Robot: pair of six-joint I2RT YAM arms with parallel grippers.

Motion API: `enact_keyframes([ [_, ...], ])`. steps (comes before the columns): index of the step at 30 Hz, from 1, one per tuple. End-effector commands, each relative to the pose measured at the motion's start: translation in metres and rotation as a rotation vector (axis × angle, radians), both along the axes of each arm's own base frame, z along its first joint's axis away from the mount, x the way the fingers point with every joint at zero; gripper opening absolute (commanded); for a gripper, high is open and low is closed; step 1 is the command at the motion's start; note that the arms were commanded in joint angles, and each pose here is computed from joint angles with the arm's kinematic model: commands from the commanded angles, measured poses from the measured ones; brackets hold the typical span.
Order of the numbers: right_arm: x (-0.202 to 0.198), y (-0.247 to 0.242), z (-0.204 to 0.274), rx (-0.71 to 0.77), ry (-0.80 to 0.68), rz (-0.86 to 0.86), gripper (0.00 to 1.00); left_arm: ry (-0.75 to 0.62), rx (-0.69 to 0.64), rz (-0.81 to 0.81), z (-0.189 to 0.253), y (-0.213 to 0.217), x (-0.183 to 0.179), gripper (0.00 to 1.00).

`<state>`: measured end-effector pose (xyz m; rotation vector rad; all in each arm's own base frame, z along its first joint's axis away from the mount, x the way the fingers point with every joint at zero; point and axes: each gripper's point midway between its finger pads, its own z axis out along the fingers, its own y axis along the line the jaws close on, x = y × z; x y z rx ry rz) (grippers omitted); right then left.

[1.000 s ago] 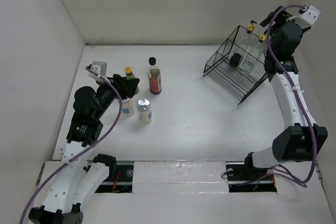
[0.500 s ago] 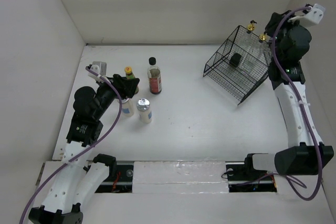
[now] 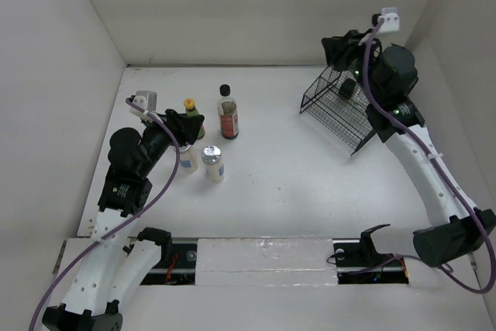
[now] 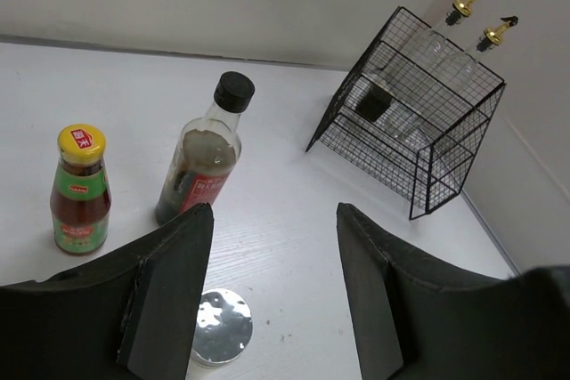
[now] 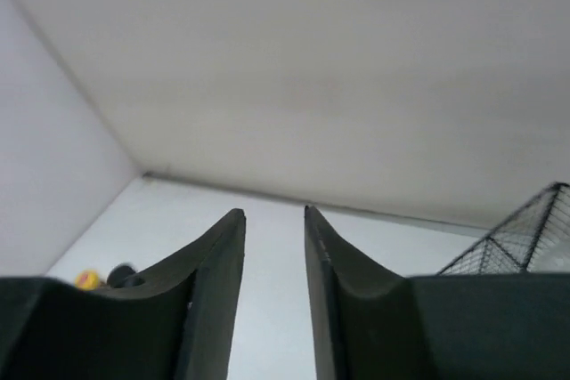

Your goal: Organize the condiment bottles

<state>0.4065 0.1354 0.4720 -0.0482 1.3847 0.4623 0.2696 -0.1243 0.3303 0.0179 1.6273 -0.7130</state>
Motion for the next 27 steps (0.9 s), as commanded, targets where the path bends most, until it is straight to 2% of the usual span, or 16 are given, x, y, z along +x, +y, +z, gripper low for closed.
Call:
enact_keyframes([
  [1, -0.002, 0.047, -0.035, -0.087, 0.072, 0.157, 0.41, -0.036, -0.013, 0.013, 0.010, 0.003, -0.001, 0.53],
  [4, 0.001, 0.087, -0.074, -0.133, 0.144, 0.268, 0.71, -0.045, -0.016, 0.033, 0.013, 0.006, -0.001, 0.53],
  [6, 0.002, 0.109, -0.086, -0.154, 0.163, 0.303, 0.77, -0.036, -0.014, 0.045, 0.010, 0.008, 0.000, 0.53],
  [7, 0.009, 0.119, -0.104, -0.179, 0.201, 0.318, 0.78, -0.036, -0.014, 0.045, 0.010, 0.008, 0.000, 0.53],
  [10, 0.007, 0.151, -0.113, -0.210, 0.205, 0.386, 0.83, -0.034, -0.014, 0.086, 0.012, 0.015, 0.000, 0.54],
  [14, 0.024, 0.198, -0.150, -0.293, 0.251, 0.455, 0.83, -0.029, -0.024, 0.161, 0.015, 0.028, 0.003, 0.54],
  [16, 0.015, 0.218, -0.160, -0.324, 0.244, 0.504, 0.83, -0.035, -0.036, 0.211, 0.017, 0.037, 0.001, 0.54],
  [20, 0.009, 0.235, -0.173, -0.358, 0.239, 0.546, 0.83, -0.020, -0.031, 0.235, 0.014, 0.041, 0.002, 0.54],
  [27, 0.015, 0.259, -0.189, -0.368, 0.255, 0.586, 0.83, -0.029, -0.034, 0.180, 0.016, 0.032, -0.001, 0.56],
])
